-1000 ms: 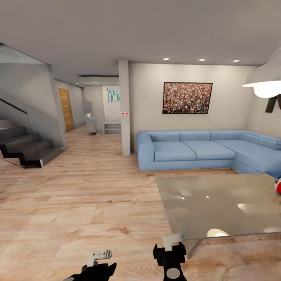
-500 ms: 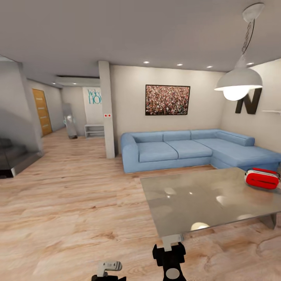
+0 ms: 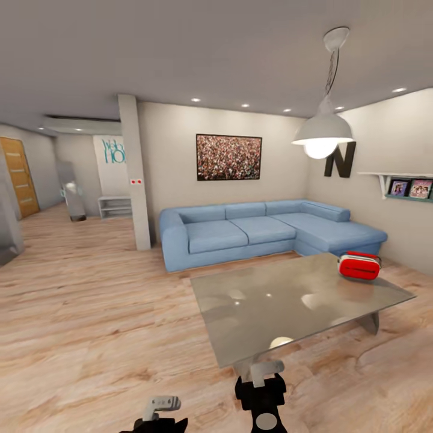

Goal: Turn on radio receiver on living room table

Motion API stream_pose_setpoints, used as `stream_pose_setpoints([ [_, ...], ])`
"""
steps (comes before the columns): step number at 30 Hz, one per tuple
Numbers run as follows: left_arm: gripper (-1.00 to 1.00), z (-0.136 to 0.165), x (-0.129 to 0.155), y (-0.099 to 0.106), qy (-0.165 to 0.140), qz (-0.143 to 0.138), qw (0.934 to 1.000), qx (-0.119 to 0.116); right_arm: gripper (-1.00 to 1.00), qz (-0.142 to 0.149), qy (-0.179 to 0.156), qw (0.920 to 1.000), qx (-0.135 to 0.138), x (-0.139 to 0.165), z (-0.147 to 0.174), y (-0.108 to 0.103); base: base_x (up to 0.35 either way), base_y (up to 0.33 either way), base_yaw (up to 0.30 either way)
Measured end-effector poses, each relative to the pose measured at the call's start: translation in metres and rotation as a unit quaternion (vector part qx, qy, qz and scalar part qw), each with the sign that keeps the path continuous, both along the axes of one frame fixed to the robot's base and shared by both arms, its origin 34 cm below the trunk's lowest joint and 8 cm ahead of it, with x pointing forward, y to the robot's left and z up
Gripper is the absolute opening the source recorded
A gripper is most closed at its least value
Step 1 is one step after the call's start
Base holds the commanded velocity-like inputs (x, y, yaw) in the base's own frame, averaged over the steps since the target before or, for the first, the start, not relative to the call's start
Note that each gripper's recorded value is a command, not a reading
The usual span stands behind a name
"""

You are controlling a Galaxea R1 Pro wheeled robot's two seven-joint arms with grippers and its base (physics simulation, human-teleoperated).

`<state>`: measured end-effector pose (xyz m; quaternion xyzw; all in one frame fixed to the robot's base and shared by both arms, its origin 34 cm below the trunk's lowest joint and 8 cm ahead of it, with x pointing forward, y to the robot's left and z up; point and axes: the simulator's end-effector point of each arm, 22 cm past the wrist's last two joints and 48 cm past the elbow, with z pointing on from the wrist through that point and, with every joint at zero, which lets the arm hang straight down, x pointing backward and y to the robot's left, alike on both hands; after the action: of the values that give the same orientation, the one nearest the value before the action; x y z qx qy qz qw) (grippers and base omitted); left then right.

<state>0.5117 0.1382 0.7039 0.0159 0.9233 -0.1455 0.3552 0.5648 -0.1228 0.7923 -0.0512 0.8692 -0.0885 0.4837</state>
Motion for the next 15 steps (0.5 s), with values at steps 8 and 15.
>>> stream_pose_setpoints([
  [8,1.0,0.0026,0.001,0.0008,-0.004,0.002,1.0,0.001,1.0,0.001,-0.004,1.0,0.0,0.0001,0.0036,0.0004,0.089,-0.296,-0.279],
  [15,1.0,0.0055,0.0019,0.0005,-0.008,0.002,1.0,0.001,1.0,0.0,-0.008,1.0,0.0,0.0004,0.0068,0.0004,0.095,-0.298,-0.278],
])
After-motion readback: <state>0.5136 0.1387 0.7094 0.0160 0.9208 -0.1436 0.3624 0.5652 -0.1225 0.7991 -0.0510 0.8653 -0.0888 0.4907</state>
